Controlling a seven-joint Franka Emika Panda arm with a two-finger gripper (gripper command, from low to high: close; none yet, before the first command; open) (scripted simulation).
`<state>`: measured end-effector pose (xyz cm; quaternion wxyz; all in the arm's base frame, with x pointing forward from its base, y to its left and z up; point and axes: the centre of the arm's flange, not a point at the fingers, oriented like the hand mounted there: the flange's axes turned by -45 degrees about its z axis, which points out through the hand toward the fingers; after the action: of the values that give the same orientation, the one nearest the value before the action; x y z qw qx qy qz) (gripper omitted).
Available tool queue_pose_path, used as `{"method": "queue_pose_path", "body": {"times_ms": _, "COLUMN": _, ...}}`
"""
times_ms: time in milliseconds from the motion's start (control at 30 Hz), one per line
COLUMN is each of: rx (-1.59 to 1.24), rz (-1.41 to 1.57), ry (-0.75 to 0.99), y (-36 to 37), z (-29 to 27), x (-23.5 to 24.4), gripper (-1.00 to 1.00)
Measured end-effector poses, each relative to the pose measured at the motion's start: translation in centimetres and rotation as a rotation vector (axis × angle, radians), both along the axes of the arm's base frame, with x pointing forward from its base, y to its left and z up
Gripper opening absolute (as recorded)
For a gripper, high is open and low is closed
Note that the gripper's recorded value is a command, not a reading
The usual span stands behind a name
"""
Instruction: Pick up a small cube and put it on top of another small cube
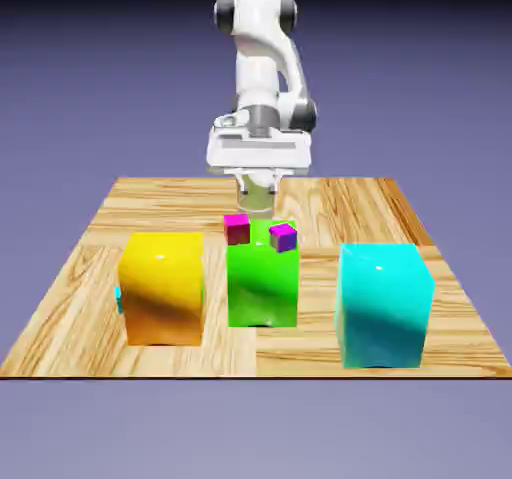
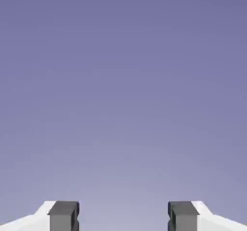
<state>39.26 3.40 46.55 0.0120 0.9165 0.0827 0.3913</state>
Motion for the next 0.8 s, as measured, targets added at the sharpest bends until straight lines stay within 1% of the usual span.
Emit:
{"method": "queue_pose_path", "body": {"times_ms": 100, "rx": -0.191, "rz": 0.273, "ry": 0.105, "y": 7.9, "z": -2.6, "x": 0.8, "gripper": 0.0}}
{"method": "queue_pose_path", "body": {"times_ms": 200, "rx": -0.377, "rz": 0.554, "ry": 0.19, "y": 15.8, "z": -5.7, "x": -0.2, "gripper": 0.0}}
{"method": "queue_pose_path", "body": {"times_ms": 300, "rx": -0.557, "rz": 0.839, "ry": 0.254, "y": 23.3, "z": -8.9, "x": -2.8, "gripper": 0.0}}
{"method": "queue_pose_path", "body": {"times_ms": 400, "rx": -0.732, "rz": 1.127, "ry": 0.294, "y": 30.1, "z": -12.0, "x": -7.0, "gripper": 0.0}}
{"method": "queue_pose_path", "body": {"times_ms": 500, "rx": -0.866, "rz": 1.325, "ry": 0.371, "y": 33.6, "z": -16.1, "x": -10.7, "gripper": 0.0}}
{"method": "queue_pose_path", "body": {"times_ms": 567, "rx": -0.943, "rz": 1.424, "ry": 0.427, "y": 34.6, "z": -18.7, "x": -12.1, "gripper": 0.0}}
{"method": "queue_pose_path", "body": {"times_ms": 600, "rx": -0.988, "rz": 1.494, "ry": 0.442, "y": 35.7, "z": -19.9, "x": -13.8, "gripper": 0.0}}
{"method": "queue_pose_path", "body": {"times_ms": 800, "rx": -1.185, "rz": 1.737, "ry": 0.586, "y": 36.7, "z": -26.9, "x": -18.6, "gripper": 0.0}}
